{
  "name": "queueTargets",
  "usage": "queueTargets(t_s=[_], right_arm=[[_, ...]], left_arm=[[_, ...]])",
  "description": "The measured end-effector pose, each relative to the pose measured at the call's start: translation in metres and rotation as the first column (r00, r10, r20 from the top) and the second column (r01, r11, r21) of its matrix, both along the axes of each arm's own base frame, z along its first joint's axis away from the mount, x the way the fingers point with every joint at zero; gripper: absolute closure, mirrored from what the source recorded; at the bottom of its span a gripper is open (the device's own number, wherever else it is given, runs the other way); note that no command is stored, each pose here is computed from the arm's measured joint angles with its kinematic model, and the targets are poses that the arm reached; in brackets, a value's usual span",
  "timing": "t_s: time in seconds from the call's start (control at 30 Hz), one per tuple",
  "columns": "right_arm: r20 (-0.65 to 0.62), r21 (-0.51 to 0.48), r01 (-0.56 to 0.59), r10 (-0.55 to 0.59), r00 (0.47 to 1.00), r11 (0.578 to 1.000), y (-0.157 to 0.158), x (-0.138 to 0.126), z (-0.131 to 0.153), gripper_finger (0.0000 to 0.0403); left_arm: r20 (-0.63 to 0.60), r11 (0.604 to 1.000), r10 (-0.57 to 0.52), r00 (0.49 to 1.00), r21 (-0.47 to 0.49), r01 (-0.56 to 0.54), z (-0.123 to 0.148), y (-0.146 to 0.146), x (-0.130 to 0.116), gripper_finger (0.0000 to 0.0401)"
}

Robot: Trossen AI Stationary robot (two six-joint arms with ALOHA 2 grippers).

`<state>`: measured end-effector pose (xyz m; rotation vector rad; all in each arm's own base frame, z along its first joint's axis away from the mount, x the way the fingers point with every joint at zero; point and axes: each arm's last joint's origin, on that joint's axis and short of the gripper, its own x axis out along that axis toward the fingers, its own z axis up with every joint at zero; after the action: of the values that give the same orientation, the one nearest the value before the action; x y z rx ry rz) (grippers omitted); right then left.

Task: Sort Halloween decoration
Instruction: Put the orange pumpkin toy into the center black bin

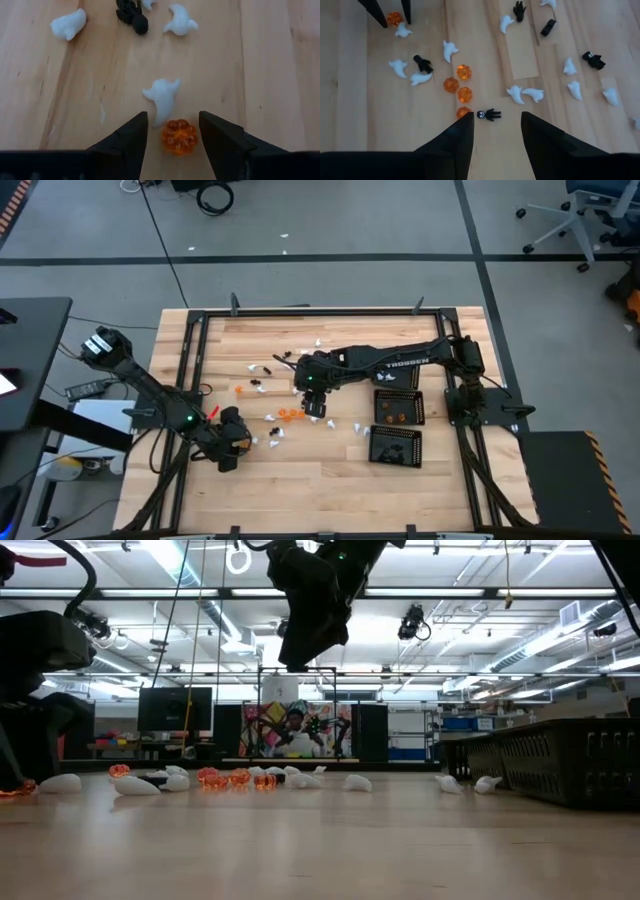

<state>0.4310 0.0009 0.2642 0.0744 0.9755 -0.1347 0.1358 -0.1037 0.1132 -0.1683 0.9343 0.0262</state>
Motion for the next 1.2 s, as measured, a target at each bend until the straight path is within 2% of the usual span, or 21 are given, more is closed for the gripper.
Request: queueTargets(t_s=[0.3,0.53,0.8,0.97,1.2], right_arm=[[0.004,0.001,0.000,0.000,1.000,1.000,0.000,0.000,0.000,0.0235],[0.004,0.006,0.004,-0.004,1.000,1.000,0.000,0.000,0.000,0.0235],[-0.001,0.007,0.004,-0.004,1.000,1.000,0.000,-0.001,0.001,0.0235],[0.019,0.003,0.007,-0.007,1.000,1.000,-0.001,-0.006,0.012,0.0235],[-0.001,-0.024,0.036,-0.036,0.999,0.999,-0.011,-0.017,0.023,0.0235]], left_arm=[[-0.051,0.997,-0.057,0.997,0.056,0.060,-0.003,-0.002,-0.009,0.0256],[-0.044,0.997,-0.042,0.998,0.057,0.045,-0.003,-0.002,-0.010,0.0280],[-0.031,0.999,-0.014,0.999,0.030,0.015,0.000,-0.004,-0.008,0.0285],[-0.013,0.998,-0.038,0.999,0.051,0.039,0.010,-0.006,0.002,0.0285],[0.041,0.997,0.008,0.999,0.072,-0.011,0.019,0.001,0.016,0.0286]])
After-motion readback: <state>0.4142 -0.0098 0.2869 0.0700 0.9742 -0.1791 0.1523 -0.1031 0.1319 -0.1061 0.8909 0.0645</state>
